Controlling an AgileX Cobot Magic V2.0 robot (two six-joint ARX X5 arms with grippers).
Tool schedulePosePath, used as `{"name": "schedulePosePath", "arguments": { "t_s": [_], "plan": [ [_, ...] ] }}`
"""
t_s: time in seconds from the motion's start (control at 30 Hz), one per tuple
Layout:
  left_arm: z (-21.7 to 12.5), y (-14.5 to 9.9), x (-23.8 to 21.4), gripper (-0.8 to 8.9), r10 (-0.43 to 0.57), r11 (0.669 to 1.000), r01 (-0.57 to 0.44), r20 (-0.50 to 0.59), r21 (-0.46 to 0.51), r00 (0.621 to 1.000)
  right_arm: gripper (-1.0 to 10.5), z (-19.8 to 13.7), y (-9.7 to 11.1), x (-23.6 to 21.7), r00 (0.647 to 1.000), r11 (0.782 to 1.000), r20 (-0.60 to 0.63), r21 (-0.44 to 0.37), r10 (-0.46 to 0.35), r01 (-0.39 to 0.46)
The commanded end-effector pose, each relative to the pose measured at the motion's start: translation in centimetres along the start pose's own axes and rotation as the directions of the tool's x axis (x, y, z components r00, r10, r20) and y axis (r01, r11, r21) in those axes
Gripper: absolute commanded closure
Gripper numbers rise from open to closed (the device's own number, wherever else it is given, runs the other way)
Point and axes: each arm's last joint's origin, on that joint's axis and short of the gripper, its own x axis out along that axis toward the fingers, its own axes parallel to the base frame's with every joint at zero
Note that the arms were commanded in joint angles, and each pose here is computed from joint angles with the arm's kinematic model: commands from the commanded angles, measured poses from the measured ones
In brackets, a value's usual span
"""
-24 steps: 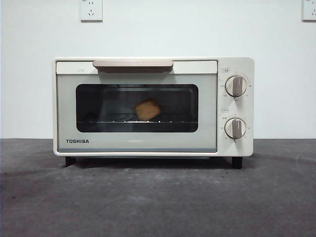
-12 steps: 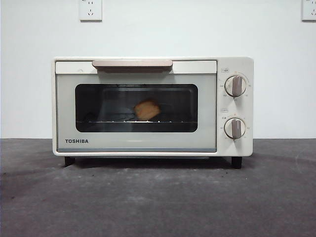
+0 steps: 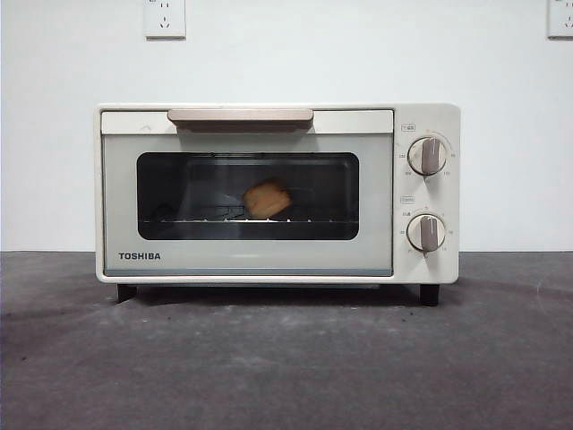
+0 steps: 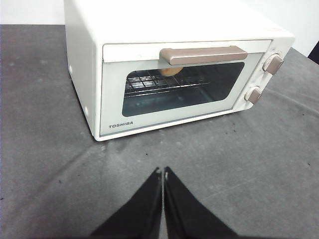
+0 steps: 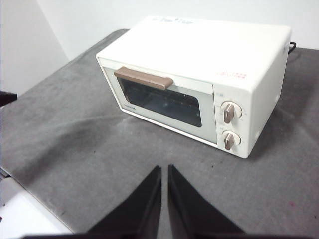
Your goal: The left arm flap open the oven, the right arm pick bread and place it into oven, the left arm flap close the oven
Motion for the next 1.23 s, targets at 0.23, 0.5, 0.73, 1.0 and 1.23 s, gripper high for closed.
{"name": "schedulePosePath", "arguments": {
  "t_s": [0.23,0.5,0.73,1.0,1.23],
  "plan": [
    [0.4,-0.1,-0.2,8.02,0.001,1.0,-0.001,0.022,0.024,1.0,9.3,0.7,0.2,-0.4,0.998,1.0,0.058,-0.003,0.024,-0.023],
    [-1.2,0.5,0.6,8.02,0.036,0.996,-0.04,0.053,0.074,0.998,9.3,0.7,0.2,-0.4,0.998,1.0,0.058,-0.003,0.024,-0.024],
    [-6.8,3.4,4.0,8.02,0.309,0.951,-0.304,0.23,-0.057,0.923,9.3,0.7,0.2,-0.4,0.998,1.0,0.058,-0.003,0.024,-0.024],
    [-11.1,5.4,6.3,8.02,0.504,0.863,-0.493,0.163,-0.105,0.848,9.3,0.7,0.2,-0.4,0.998,1.0,0.057,-0.003,0.024,-0.024],
    [-11.4,5.6,6.6,8.02,0.513,0.858,-0.505,0.204,-0.093,0.834,9.3,0.7,0.2,-0.4,0.998,1.0,0.059,-0.003,0.024,-0.024]
  ]
}}
